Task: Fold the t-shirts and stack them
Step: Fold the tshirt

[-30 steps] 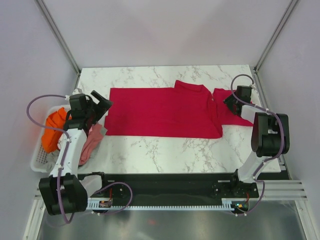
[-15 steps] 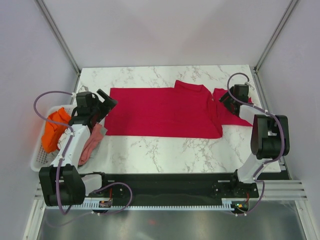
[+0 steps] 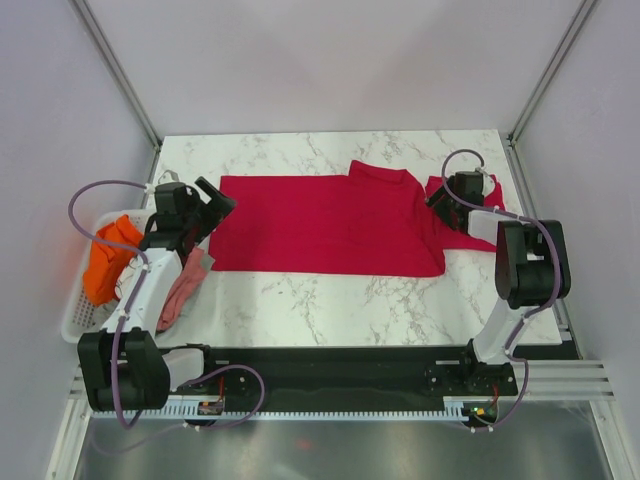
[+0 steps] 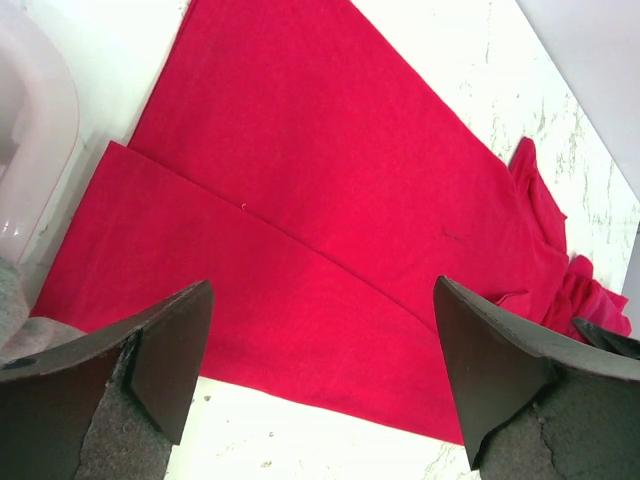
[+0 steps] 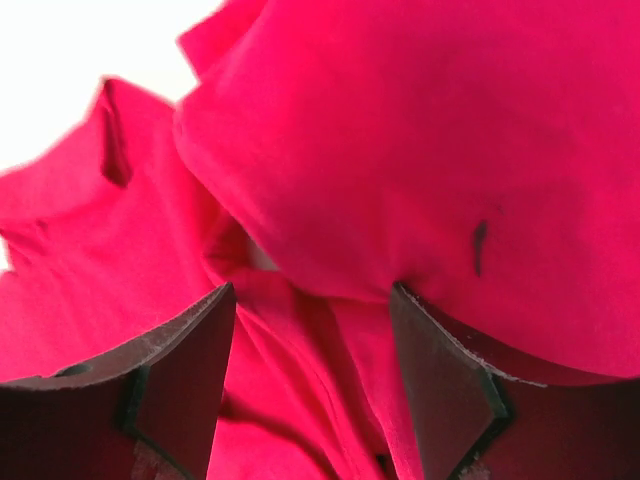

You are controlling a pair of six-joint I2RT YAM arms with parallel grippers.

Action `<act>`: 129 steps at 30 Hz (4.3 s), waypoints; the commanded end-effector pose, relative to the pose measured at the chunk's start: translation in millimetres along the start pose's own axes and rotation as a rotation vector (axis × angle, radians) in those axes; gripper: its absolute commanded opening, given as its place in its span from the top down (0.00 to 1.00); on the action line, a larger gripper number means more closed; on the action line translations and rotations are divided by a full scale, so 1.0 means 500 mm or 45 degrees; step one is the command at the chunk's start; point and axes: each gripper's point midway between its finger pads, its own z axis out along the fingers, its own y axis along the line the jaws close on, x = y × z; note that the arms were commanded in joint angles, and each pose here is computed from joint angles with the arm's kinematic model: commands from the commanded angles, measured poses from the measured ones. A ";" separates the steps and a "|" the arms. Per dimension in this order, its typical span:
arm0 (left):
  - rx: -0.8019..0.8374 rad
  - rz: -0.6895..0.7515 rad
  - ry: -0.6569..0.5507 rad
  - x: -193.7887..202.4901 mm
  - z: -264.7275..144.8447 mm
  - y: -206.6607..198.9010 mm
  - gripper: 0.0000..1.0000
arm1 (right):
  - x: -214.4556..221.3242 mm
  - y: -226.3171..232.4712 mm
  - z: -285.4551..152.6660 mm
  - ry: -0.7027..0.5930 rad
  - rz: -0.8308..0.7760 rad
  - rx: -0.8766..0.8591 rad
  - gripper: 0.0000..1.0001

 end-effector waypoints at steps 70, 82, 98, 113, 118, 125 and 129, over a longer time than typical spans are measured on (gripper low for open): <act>-0.188 0.104 0.076 -0.132 0.397 0.022 0.16 | 0.003 0.292 0.246 -0.002 -0.218 -0.069 0.65; -0.259 0.089 0.107 -0.149 0.457 0.052 0.36 | -0.043 0.341 0.225 -0.098 -0.232 -0.183 1.00; -0.367 0.125 0.160 -0.156 0.517 0.088 0.44 | -0.040 0.359 0.190 -0.140 -0.189 -0.315 1.00; -0.310 0.124 0.321 -0.107 0.539 0.080 0.75 | -0.055 0.375 0.171 -0.156 -0.165 -0.360 1.00; -0.344 0.129 0.288 -0.122 0.518 0.081 0.98 | -0.086 0.392 0.152 -0.182 -0.162 -0.394 1.00; -0.291 0.169 0.189 -0.157 0.479 0.053 0.98 | -0.132 0.403 0.121 -0.180 -0.166 -0.456 1.00; -0.260 0.187 0.147 -0.170 0.454 0.039 0.98 | -0.151 0.423 0.095 -0.147 -0.173 -0.531 1.00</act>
